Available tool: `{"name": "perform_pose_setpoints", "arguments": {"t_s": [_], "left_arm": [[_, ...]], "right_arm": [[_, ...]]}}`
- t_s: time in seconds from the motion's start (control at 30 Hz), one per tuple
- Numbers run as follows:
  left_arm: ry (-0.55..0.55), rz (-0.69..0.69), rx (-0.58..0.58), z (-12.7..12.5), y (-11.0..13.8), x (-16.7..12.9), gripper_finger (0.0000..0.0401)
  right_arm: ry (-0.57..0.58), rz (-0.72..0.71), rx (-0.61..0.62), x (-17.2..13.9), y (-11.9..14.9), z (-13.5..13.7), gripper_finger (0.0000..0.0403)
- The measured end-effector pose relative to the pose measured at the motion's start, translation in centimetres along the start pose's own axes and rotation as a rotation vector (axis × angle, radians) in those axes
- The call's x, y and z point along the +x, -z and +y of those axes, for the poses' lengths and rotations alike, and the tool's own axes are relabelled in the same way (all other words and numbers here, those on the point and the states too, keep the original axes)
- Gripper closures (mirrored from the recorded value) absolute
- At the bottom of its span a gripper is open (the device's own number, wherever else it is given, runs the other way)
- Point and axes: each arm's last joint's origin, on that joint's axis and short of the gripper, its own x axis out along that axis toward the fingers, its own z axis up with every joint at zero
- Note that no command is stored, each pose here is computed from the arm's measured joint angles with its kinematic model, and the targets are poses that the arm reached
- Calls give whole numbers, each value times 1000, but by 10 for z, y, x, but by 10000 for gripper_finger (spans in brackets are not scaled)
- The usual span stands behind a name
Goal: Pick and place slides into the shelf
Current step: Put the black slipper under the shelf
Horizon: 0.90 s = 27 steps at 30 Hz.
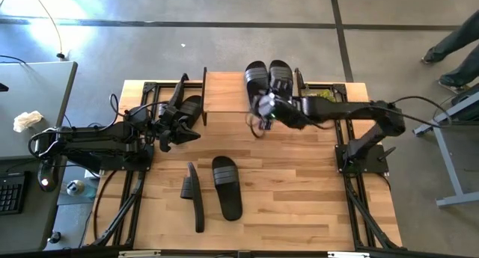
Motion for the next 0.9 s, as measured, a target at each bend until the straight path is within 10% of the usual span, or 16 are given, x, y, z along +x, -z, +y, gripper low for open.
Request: {"name": "perform_pose_setpoints", "arguments": {"t_s": [0.4,0.9], "left_arm": [[0,0,0,0,0,0,400],[1,0,0,0,0,0,400]], "right_arm": [[-718,-262,452,-111,-12,35,251],[-504,-59,55,-75,-2,215,251]]}}
